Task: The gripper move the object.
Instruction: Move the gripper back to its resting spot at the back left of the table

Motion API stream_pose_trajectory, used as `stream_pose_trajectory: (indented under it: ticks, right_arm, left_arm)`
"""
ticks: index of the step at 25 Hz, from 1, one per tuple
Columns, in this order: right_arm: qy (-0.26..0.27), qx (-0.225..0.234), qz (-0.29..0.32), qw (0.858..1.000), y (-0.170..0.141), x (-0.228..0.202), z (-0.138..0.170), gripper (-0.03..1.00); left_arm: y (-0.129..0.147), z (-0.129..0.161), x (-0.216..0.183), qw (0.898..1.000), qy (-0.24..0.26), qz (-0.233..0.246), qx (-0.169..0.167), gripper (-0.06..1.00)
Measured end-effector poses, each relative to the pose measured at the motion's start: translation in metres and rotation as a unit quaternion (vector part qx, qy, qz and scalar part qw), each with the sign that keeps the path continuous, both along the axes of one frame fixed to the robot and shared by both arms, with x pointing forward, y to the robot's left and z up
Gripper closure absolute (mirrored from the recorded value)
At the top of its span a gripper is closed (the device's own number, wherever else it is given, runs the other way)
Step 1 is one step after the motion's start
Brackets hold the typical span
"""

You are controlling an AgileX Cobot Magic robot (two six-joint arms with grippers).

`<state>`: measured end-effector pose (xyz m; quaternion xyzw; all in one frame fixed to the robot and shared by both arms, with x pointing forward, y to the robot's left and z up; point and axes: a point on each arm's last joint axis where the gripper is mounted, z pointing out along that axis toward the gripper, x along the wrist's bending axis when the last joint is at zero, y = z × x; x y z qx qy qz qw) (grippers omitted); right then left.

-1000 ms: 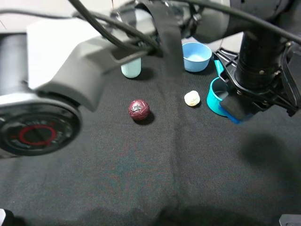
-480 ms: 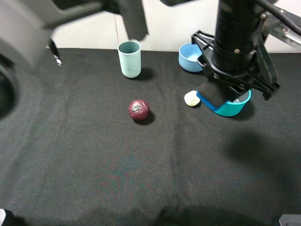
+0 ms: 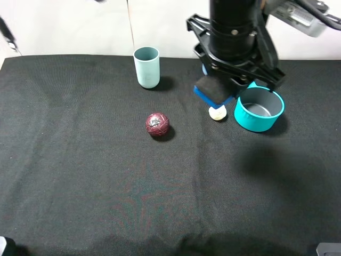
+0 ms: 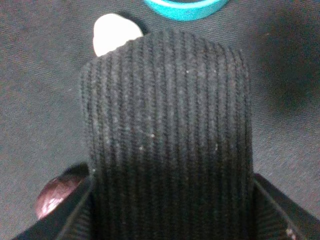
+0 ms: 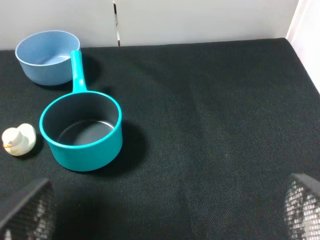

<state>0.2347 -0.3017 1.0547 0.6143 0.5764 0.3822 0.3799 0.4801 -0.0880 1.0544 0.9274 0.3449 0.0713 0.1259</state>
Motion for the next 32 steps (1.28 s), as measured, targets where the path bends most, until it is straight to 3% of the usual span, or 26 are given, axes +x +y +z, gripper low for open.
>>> stream_pose_trajectory:
  ticks: [8, 19, 32]
  right_arm:
    - [0.0, 0.001, 0.0, 1.0, 0.0, 0.0, 0.0, 0.27]
    - [0.0, 0.001, 0.0, 1.0, 0.0, 0.0, 0.0, 0.27]
    - [0.0, 0.001, -0.001, 1.0, 0.0, 0.0, 0.0, 0.27]
  left_arm:
    - [0.04, 0.006, 0.001, 0.999, 0.009, 0.024, 0.021, 0.31]
    - [0.102, 0.01, 0.003, 0.996, 0.007, 0.094, 0.003, 0.31]
    - [0.161, 0.01, 0.019, 0.984, 0.008, 0.178, -0.002, 0.31]
